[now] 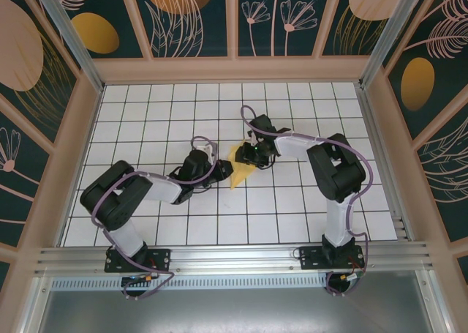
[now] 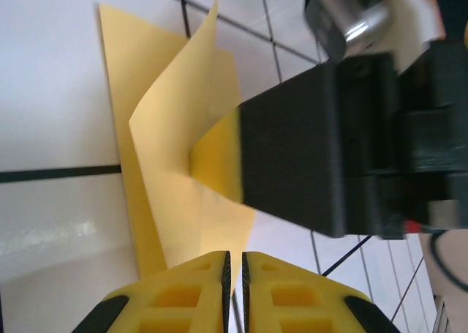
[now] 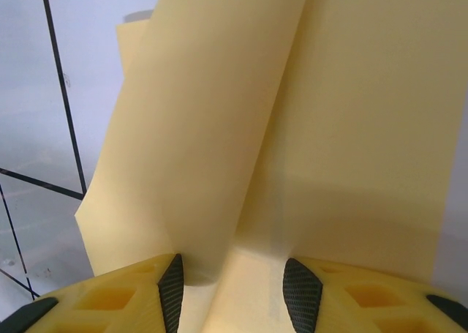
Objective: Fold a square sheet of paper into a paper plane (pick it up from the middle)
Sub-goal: Fourth fold the wing at the center of the table.
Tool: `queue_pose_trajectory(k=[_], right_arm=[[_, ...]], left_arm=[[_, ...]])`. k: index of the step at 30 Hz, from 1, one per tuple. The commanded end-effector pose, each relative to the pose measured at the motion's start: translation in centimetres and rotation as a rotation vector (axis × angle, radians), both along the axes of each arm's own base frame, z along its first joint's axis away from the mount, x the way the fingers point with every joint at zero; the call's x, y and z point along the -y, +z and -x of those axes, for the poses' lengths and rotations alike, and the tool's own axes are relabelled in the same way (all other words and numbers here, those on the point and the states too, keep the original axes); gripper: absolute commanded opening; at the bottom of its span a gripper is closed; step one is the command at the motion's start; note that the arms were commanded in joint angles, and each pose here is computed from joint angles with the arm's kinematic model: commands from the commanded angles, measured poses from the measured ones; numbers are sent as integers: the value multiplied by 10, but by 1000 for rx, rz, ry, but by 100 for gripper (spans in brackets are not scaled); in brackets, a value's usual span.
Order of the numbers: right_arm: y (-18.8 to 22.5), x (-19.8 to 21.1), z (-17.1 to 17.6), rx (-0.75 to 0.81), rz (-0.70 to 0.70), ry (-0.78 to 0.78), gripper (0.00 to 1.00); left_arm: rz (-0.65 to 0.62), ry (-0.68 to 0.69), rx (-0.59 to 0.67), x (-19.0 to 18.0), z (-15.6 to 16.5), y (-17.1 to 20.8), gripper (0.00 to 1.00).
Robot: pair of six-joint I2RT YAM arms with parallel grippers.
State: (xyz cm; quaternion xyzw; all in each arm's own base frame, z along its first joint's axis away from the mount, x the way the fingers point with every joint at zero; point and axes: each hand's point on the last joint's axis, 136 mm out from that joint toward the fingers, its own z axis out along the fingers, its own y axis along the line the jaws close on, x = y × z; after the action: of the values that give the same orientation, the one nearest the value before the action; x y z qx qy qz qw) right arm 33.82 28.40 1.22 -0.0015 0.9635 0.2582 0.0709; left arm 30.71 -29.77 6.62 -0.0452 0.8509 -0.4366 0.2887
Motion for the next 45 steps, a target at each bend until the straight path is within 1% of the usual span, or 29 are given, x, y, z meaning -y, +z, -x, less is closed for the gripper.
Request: queue_pose_trajectory(k=[1,10,11,15,20,24,28,31,35,40,45], right_arm=[[-93,57,38,-162,303,-55,47],[-97,60,41,-192,318,-93,46],[-98,61,42,-196,318,-97,46],[-97,59,42,-196,303,-99,45],[-95,57,41,-196,279,-102,45],[-94,59,41,-198,277,-112,45],[-96,60,42,-203,280,-119,43],[-96,60,42,-206,279,-120,43],[-96,60,42,-209,280,-124,43],[-97,61,43,-214,281,-126,43],[-99,63,44,-217,291,-126,44]], left_arm=[[11,57,3,-9,-4,6,16],[62,1,-10,7,-3,11,16],[53,-5,-31,8,-2,0,16],[54,-25,-52,13,-2,-6,16],[41,-18,-64,13,-4,-12,18],[56,-27,-57,15,-4,-7,18],[51,-2,-23,10,-7,2,18],[62,-11,-5,11,-6,9,19],[98,-45,-13,19,-5,10,20],[105,-87,-51,28,-1,0,21],[52,-56,-89,23,-5,-16,20]])
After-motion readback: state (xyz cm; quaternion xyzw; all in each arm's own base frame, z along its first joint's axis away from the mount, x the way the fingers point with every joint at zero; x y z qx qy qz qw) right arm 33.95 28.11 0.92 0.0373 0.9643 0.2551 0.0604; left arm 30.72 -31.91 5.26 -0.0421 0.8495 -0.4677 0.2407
